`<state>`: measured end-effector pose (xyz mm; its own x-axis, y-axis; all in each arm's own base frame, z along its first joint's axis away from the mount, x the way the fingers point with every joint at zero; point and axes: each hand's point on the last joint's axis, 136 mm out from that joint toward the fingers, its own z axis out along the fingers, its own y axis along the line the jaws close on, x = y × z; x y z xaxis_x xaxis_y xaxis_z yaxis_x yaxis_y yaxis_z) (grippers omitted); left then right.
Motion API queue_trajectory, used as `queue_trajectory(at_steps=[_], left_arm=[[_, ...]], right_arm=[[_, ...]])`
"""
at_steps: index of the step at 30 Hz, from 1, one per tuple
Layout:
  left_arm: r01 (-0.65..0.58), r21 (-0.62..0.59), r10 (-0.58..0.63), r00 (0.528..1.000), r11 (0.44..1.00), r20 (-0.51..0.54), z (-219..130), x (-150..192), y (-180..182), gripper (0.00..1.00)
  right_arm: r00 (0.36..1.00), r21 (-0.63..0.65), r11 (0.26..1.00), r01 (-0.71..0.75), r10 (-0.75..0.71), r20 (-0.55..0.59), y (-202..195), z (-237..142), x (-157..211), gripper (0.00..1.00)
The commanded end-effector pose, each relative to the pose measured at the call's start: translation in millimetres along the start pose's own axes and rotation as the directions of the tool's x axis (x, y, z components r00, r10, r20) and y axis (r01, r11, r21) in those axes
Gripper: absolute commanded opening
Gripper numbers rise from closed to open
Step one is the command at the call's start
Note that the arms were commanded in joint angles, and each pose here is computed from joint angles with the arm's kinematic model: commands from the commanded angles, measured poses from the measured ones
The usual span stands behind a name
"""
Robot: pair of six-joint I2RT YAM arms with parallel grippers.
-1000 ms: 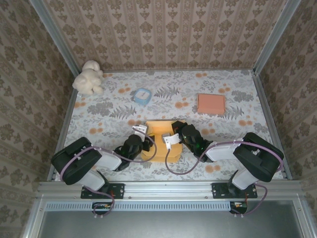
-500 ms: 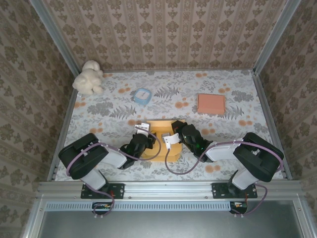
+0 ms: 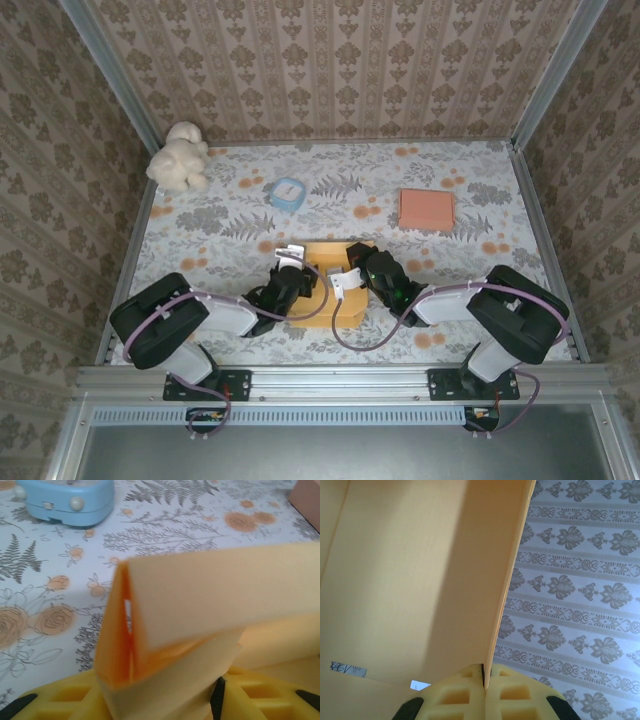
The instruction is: Fold the paper box
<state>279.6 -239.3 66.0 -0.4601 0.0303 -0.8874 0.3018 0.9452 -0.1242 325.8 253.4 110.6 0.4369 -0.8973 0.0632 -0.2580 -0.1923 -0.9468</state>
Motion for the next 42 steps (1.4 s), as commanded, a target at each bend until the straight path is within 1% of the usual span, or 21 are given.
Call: queue_trajectory(at_steps=[1,3,4,8,12,18,25,27,30,31,34,38,42], left_arm=[[0.056,-0.043,-0.056,0.998,0.997,0.018,1,-13,9,0.46],[0.059,-0.032,-0.058,0.998,0.998,0.022,2,-14,5,0.43],[0.055,-0.044,-0.054,0.998,0.998,0.022,2,-14,6,0.41],[0.033,-0.163,-0.033,0.999,0.986,0.004,8,-12,19,0.37],[0.03,-0.284,-0.029,1.0,0.959,0.006,7,-8,39,0.33],[-0.013,-0.42,0.013,1.0,0.907,-0.004,4,-3,62,0.32],[-0.029,-0.473,0.015,0.999,0.88,-0.033,3,8,79,0.3],[-0.027,-0.466,0.011,0.999,0.884,-0.036,3,10,82,0.27],[-0.032,-0.471,0.015,0.999,0.881,-0.038,1,9,86,0.19],[-0.036,-0.482,0.021,0.999,0.875,-0.036,-1,8,88,0.18],[-0.057,-0.522,0.043,0.998,0.851,-0.04,-6,5,96,0.18],[-0.065,-0.543,0.041,0.998,0.837,-0.056,-7,7,105,0.19],[-0.076,-0.585,0.048,0.997,0.808,-0.064,-9,7,116,0.19]], right_arm=[[0.999,-0.121,0.992,0.047,-0.043,0.03,37,0,-8,0.0],[0.999,-0.121,0.992,0.043,-0.04,0.029,37,0,-8,0.0],[0.999,-0.122,0.992,0.043,-0.04,0.029,38,0,-8,0.0],[0.999,-0.117,0.993,0.035,-0.032,0.03,38,1,-10,0.0],[0.999,-0.114,0.993,0.03,-0.028,0.023,38,1,-9,0.0],[1.0,-0.106,0.994,0.013,-0.014,-0.009,33,4,-4,0.0],[0.998,-0.119,0.993,-0.01,0.003,-0.062,38,7,6,0.0],[0.997,-0.129,0.991,-0.017,0.007,-0.078,40,9,10,0.0],[0.995,-0.134,0.991,-0.031,0.018,-0.097,43,11,14,0.0],[0.995,-0.136,0.99,-0.034,0.02,-0.1,44,11,14,0.0],[0.994,-0.137,0.99,-0.041,0.027,-0.108,45,12,15,0.0],[0.992,-0.132,0.99,-0.053,0.037,-0.117,43,12,17,0.0],[0.99,-0.129,0.99,-0.061,0.044,-0.132,41,12,20,0.0]])
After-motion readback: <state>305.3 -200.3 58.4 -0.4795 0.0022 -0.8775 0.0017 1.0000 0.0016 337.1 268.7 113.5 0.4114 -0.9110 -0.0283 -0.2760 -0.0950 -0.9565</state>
